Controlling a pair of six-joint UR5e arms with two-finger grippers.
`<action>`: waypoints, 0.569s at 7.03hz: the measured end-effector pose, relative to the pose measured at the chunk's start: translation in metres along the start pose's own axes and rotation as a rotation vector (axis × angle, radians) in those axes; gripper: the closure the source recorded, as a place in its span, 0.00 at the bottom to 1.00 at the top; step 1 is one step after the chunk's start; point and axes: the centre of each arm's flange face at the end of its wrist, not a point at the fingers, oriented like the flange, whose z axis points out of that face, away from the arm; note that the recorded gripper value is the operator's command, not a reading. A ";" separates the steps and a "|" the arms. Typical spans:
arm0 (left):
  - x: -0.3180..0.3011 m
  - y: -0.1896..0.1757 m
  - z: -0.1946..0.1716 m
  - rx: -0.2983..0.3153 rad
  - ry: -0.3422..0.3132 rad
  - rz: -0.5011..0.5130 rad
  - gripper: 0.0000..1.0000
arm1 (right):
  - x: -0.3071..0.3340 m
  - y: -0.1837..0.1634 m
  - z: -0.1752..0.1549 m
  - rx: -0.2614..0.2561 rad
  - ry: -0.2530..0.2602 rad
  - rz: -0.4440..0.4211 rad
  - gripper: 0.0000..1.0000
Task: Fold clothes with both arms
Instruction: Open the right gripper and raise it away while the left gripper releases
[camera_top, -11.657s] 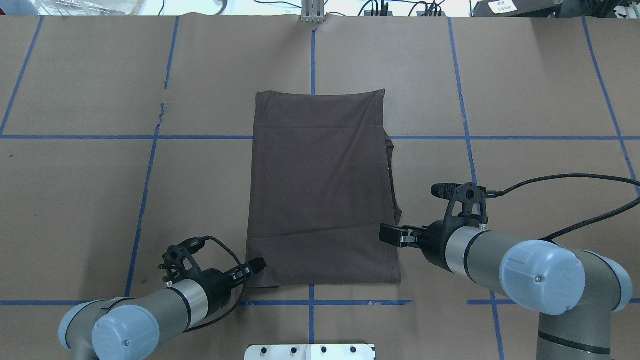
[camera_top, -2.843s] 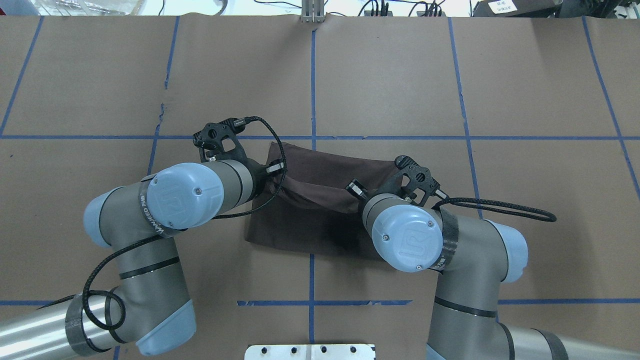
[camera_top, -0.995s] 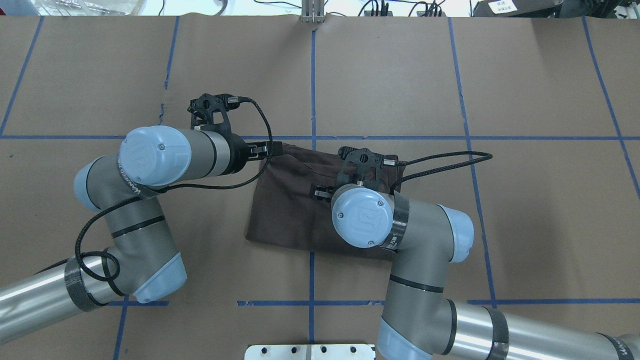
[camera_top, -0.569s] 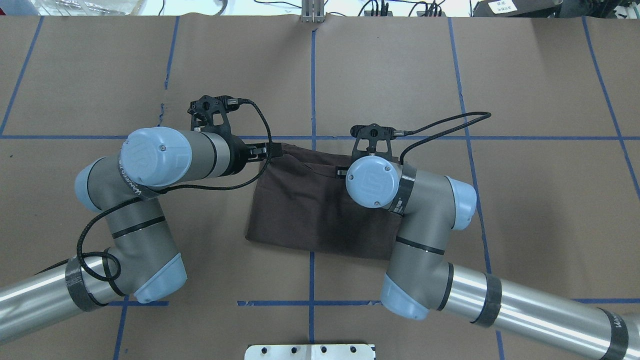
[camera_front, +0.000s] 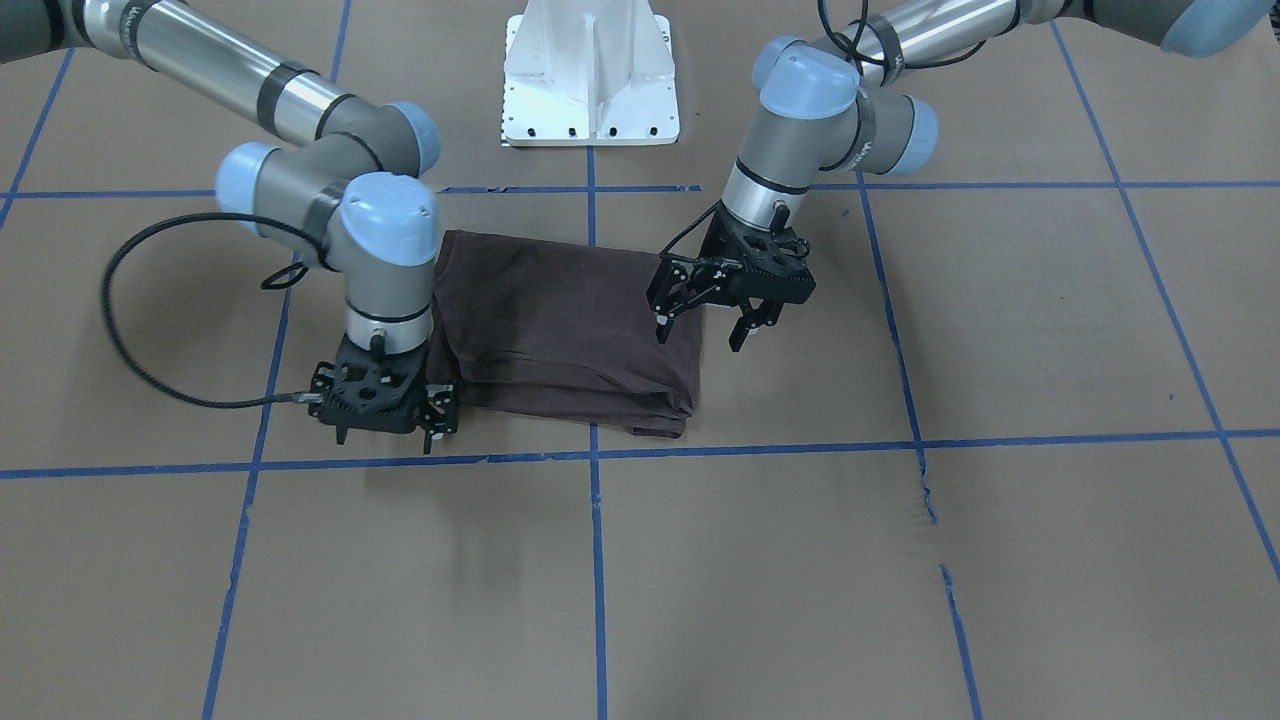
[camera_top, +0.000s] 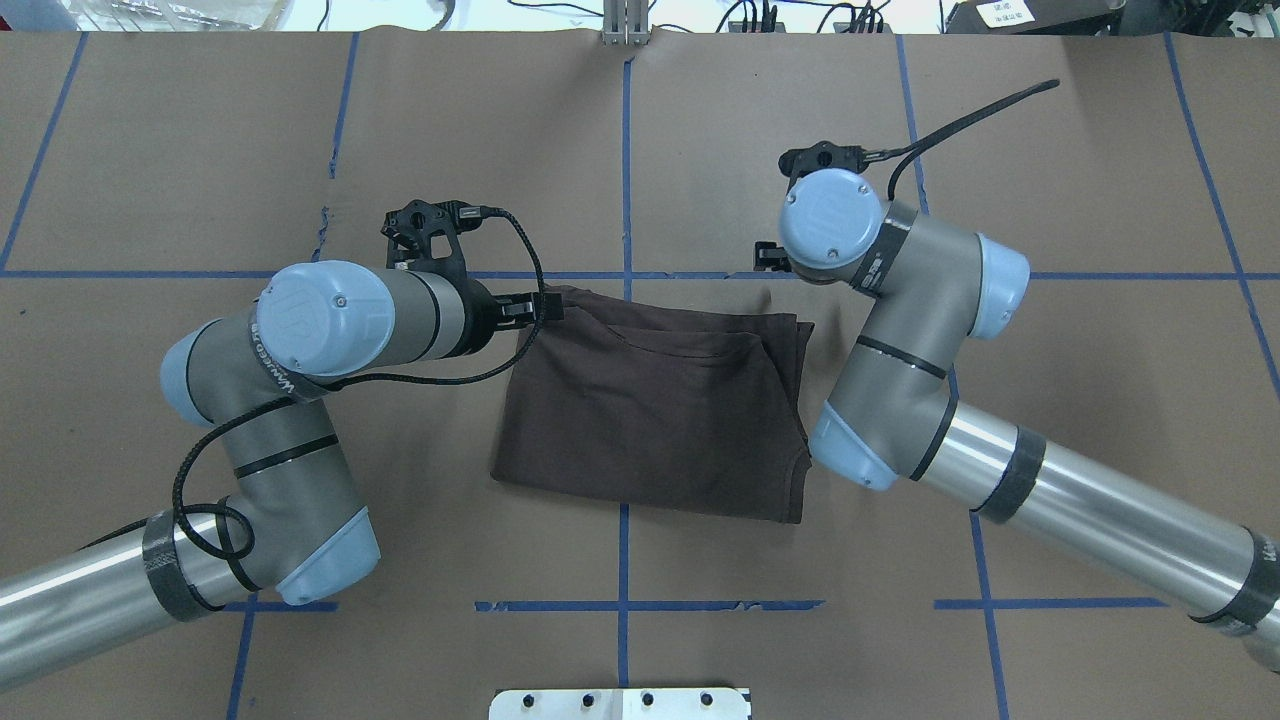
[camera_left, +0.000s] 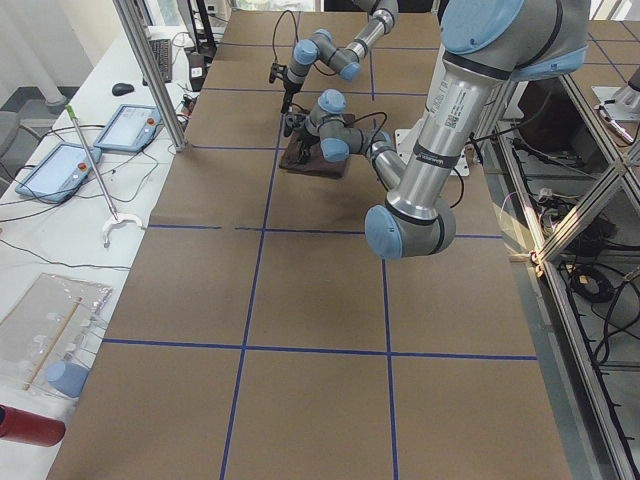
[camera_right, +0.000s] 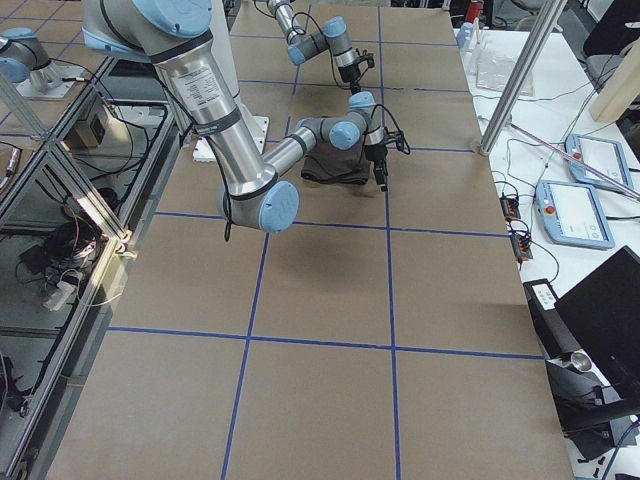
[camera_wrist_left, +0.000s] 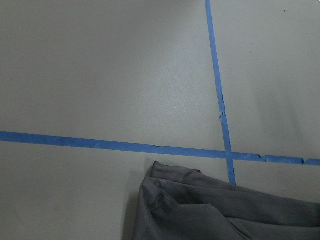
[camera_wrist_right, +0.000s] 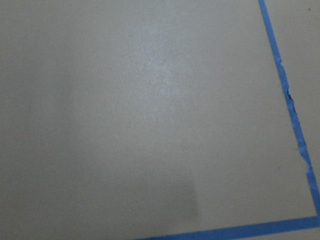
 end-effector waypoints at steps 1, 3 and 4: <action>0.005 0.001 0.016 -0.009 -0.021 0.001 0.00 | 0.012 -0.020 -0.014 -0.026 -0.039 0.005 0.00; 0.013 0.003 0.047 -0.022 -0.065 0.010 0.00 | 0.016 -0.032 -0.041 -0.025 -0.095 0.006 0.00; 0.013 0.004 0.058 -0.024 -0.083 0.014 0.00 | 0.017 -0.032 -0.048 -0.020 -0.108 0.005 0.00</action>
